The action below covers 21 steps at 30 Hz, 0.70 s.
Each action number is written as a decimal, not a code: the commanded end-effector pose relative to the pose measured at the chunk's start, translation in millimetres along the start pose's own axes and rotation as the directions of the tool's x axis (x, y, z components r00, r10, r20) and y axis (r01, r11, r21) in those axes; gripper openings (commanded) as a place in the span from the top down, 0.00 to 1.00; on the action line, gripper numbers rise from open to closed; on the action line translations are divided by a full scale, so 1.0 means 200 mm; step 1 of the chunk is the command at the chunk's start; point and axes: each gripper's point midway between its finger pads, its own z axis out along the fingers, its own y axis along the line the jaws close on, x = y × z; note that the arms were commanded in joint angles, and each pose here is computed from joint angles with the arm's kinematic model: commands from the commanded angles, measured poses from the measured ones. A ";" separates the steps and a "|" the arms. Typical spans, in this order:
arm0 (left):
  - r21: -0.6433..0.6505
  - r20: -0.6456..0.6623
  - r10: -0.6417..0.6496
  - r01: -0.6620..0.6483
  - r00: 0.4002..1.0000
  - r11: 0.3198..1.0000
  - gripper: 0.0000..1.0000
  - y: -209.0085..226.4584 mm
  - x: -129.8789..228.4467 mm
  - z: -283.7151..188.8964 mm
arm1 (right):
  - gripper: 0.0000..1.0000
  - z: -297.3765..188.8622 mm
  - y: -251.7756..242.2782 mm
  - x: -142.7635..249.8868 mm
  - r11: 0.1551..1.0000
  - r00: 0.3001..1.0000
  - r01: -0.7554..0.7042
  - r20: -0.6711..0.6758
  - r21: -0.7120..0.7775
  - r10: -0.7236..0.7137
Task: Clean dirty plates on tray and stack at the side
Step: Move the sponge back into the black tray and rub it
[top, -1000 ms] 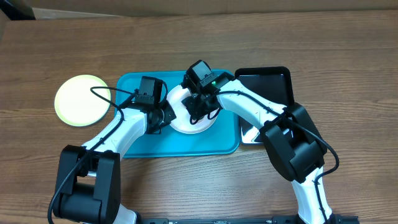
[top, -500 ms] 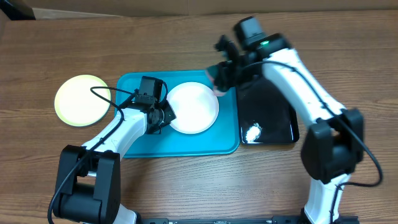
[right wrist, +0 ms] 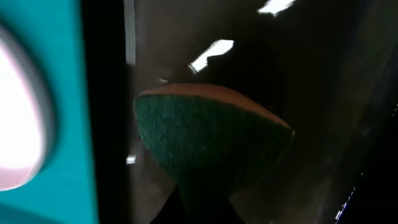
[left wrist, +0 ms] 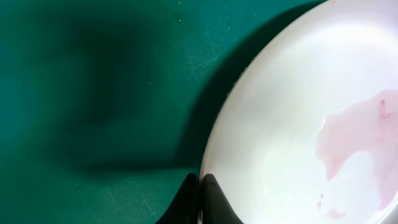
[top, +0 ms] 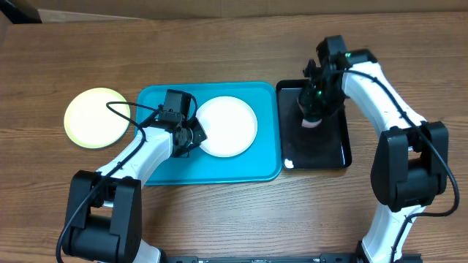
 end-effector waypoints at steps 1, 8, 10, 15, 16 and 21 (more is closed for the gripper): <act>-0.029 0.002 0.009 -0.009 1.000 1.000 0.96 0.01 0.00 0.02 | 0.96 0.03 -0.06 0.01 0.998 1.000 -0.016 0.015 0.068 0.015; -0.029 0.002 0.009 -0.009 1.000 1.000 0.96 0.01 0.00 0.02 | 0.96 0.09 -0.07 0.02 0.997 0.999 -0.019 0.031 0.080 0.016; -0.029 0.002 0.009 -0.009 1.000 1.000 0.96 0.01 0.00 0.02 | 0.91 0.11 -0.07 0.04 0.997 1.000 -0.016 0.021 0.077 0.015; -0.028 0.002 0.009 -0.009 1.000 1.000 0.96 0.01 0.00 0.02 | 0.23 0.13 -0.05 0.05 0.997 1.000 -0.009 0.018 0.077 0.008; -0.028 0.001 0.009 -0.009 1.000 1.000 0.96 0.01 0.00 0.02 | 0.18 0.13 -0.05 0.04 0.997 1.000 -0.009 0.026 0.077 0.007; -0.029 0.001 0.009 -0.009 1.000 1.000 0.96 0.01 0.00 0.02 | 0.16 0.13 -0.05 0.03 0.997 1.000 -0.009 0.030 0.079 0.006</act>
